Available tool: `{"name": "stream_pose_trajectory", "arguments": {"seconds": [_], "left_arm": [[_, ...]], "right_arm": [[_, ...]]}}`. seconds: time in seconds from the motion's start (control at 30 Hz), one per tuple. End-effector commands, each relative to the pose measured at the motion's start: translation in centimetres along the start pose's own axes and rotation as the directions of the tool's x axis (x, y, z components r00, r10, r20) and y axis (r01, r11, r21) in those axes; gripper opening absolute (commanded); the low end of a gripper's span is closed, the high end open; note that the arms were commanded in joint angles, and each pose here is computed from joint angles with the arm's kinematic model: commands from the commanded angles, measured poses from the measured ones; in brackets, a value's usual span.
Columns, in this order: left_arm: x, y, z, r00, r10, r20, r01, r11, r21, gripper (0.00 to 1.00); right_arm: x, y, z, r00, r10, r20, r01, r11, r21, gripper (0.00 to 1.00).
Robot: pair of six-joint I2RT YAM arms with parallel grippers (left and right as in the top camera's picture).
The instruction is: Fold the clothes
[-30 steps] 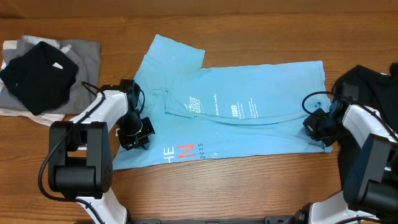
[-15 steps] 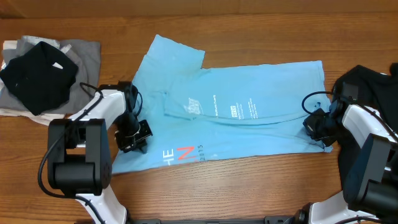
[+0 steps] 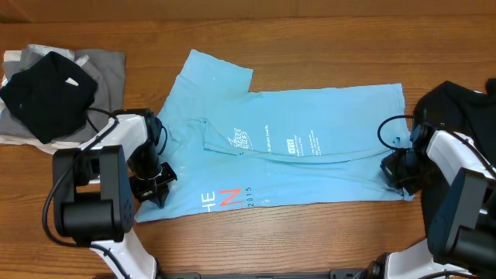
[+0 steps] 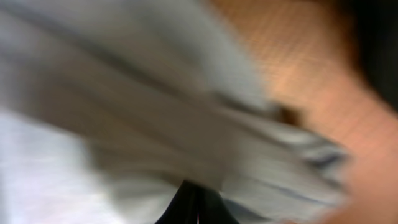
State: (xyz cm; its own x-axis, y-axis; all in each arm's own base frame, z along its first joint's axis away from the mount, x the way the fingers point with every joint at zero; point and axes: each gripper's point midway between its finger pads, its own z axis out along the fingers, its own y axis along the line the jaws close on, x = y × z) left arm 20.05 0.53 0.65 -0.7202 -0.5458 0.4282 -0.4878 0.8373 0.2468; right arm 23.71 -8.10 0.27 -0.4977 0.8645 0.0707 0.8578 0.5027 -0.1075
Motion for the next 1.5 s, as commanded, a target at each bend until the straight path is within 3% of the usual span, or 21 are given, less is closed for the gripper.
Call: {"name": "stream_pose_trajectory", "arguments": {"seconds": [0.0, 0.23, 0.27, 0.33, 0.4, 0.43, 0.47, 0.57, 0.67, 0.83, 0.93, 1.07, 1.3, 1.47], "left_arm": [[0.2, 0.6, -1.6, 0.997, -0.024, 0.074, 0.022, 1.000, 0.020, 0.04], [-0.6, 0.7, -5.9, 0.964, -0.045, 0.264, 0.018, 0.994, 0.104, 0.04], [-1.0, 0.5, -6.9, 0.953, -0.049, 0.298, 0.012, 0.992, 0.126, 0.04], [-1.9, -0.7, -9.6, 0.925, -0.032, 0.378, -0.043, 0.981, 0.187, 0.11], [-2.9, -2.4, -13.2, 0.881, 0.005, 0.474, -0.135, 0.961, 0.240, 0.37], [-3.4, -3.5, -15.4, 0.846, 0.033, 0.533, -0.202, 0.944, 0.262, 0.71], [-3.7, -4.5, -17.4, 0.809, 0.056, 0.586, -0.264, 0.925, 0.275, 1.00], [-4.7, -6.7, -23.8, 0.653, 0.093, 0.752, -0.414, 0.875, 0.251, 1.00], [-5.7, -8.0, -29.9, 0.519, 0.045, 0.854, -0.484, 0.839, 0.250, 1.00], [-8.6, -10.1, -35.0, 0.402, 0.034, 0.915, -0.563, 0.798, 0.217, 1.00], [-11.1, -12.6, -34.6, 0.401, 0.096, 0.911, -0.608, 0.772, 0.186, 1.00], [-14.9, -15.4, -32.7, 0.448, 0.135, 0.884, -0.609, 0.770, 0.191, 1.00], [-20.0, -20.5, -28.0, 0.438, 0.240, 0.866, -0.671, 0.729, 0.137, 1.00], [-21.3, -22.7, -24.5, 0.408, 0.343, 0.846, -0.704, 0.708, 0.053, 1.00]], "right_arm": [[-1.6, -2.0, -1.8, 0.986, 0.096, 0.136, -0.105, 0.992, 0.064, 0.04], [-2.8, -1.1, -6.1, 0.958, 0.131, 0.255, -0.116, 0.990, -0.075, 0.04], [-3.2, -0.6, -6.9, 0.955, 0.112, 0.276, -0.087, 0.991, -0.102, 0.10], [-4.0, 1.3, -9.2, 0.946, 0.043, 0.320, 0.019, 0.982, -0.185, 0.41], [-4.6, 4.1, -11.9, 0.929, -0.041, 0.368, 0.156, 0.944, -0.291, 0.77], [-4.9, 5.5, -13.4, 0.916, -0.074, 0.394, 0.220, 0.914, -0.341, 0.94], [-5.1, 6.7, -14.8, 0.903, -0.094, 0.418, 0.268, 0.886, -0.379, 1.00], [-5.9, 9.3, -18.9, 0.858, -0.113, 0.501, 0.377, 0.801, -0.464, 1.00], [-7.0, 11.1, -22.9, 0.816, -0.079, 0.573, 0.434, 0.738, -0.516, 1.00], [-8.4, 13.7, -26.2, 0.739, -0.074, 0.670, 0.548, 0.644, -0.534, 1.00], [-9.1, 15.2, -25.8, 0.734, -0.076, 0.674, 0.568, 0.613, -0.549, 1.00], [-10.6, 16.7, -23.5, 0.727, -0.108, 0.678, 0.584, 0.617, -0.527, 1.00], [-12.2, 18.4, -18.8, 0.747, -0.164, 0.644, 0.578, 0.639, -0.508, 1.00], [-12.0, 18.8, -17.5, 0.727, -0.216, 0.652, 0.610, 0.638, -0.469, 1.00]]}}
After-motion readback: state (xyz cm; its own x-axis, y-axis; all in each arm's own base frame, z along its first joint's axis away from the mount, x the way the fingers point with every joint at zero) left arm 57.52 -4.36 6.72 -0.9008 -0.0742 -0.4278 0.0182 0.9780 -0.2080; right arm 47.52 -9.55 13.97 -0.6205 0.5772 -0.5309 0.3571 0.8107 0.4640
